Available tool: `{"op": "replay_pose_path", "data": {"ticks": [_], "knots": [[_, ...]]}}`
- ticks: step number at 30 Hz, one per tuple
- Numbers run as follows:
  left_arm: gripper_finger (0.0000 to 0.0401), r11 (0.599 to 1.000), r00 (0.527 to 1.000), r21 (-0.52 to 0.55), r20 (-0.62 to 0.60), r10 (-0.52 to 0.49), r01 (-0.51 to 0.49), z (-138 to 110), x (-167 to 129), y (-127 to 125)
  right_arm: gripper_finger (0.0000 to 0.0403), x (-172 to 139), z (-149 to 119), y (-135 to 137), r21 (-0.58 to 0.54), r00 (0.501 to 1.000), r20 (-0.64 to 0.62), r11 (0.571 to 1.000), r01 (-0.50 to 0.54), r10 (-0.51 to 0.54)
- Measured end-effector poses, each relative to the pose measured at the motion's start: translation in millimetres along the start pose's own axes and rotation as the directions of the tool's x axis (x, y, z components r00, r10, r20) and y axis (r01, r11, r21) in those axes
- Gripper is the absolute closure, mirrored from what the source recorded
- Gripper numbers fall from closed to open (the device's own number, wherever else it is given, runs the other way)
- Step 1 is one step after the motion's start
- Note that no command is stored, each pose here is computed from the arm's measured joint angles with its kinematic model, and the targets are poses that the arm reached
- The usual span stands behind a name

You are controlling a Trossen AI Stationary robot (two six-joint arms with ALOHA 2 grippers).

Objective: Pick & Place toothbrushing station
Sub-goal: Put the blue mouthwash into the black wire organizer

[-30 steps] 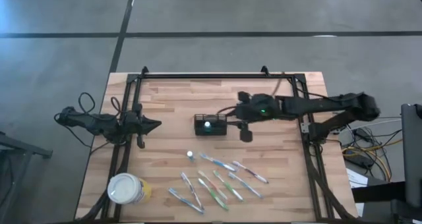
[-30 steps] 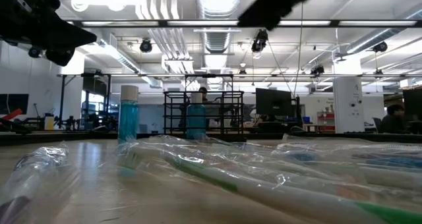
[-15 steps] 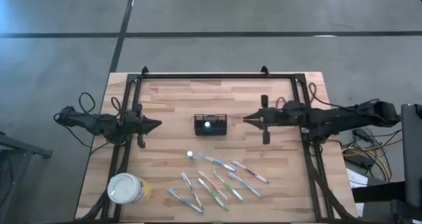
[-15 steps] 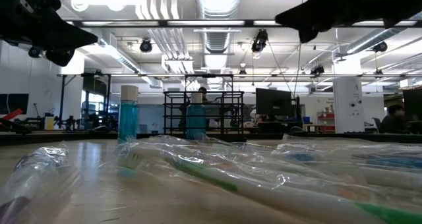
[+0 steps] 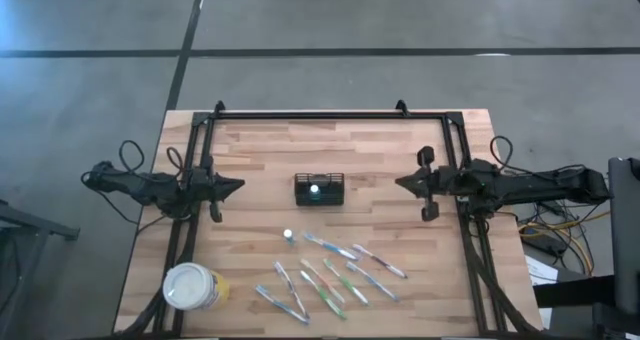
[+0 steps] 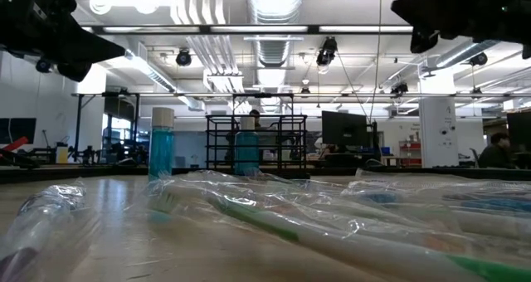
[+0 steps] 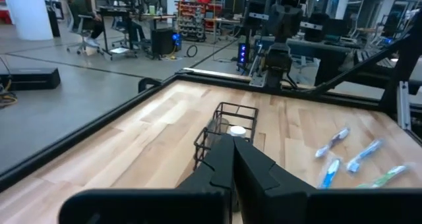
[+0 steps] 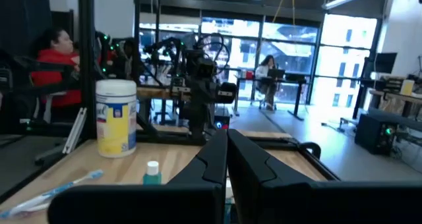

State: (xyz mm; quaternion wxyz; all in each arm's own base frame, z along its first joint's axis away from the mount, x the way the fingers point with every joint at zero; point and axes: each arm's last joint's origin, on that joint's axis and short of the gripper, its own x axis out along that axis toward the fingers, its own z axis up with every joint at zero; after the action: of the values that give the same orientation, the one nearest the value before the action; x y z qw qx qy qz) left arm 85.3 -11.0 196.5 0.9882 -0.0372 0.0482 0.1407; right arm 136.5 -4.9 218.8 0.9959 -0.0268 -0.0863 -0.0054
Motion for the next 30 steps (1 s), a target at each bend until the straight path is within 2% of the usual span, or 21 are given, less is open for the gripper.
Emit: {"op": "replay_pose_path", "data": {"ticks": [4, 9, 13, 20, 24, 30], "knots": [[0.0397, 1.0, 1.0, -0.004, 0.012, 0.003, -0.003, 5, -2, 1, 0.0394, -6, -10, 1, -0.006, 1.0, 0.019, 1.0, 0.004, -0.004], [0.0396, 0.994, 0.994, 0.025, 0.039, 0.106, -0.107, 11, -4, 4, 0.0394, -14, -26, 2, -0.007, 0.999, 0.043, 1.0, 0.005, -0.005], [0.0397, 0.992, 0.992, 0.045, 0.047, 0.118, -0.12, 15, -5, 5, 0.0394, -15, -29, 2, -0.01, 0.999, 0.036, 1.0, 0.005, -0.004], [0.0399, 0.995, 0.998, 0.089, -0.029, 0.05, -0.048, 26, 3, -4, 0.0394, -15, -26, 1, -0.052, 0.997, 0.07, 0.999, 0.018, -0.014], [0.04, 0.991, 0.994, 0.131, -0.101, 0.04, -0.026, 47, 17, -17, 0.0394, -15, -26, 1, -0.076, 0.997, 0.072, 0.997, 0.021, -0.015], [0.0399, 0.966, 0.951, 0.232, -0.308, -0.035, 0.111, 87, 45, -45, 0.0394, -15, -25, 1, -0.072, 0.997, 0.074, 0.997, 0.021, -0.016]]}}
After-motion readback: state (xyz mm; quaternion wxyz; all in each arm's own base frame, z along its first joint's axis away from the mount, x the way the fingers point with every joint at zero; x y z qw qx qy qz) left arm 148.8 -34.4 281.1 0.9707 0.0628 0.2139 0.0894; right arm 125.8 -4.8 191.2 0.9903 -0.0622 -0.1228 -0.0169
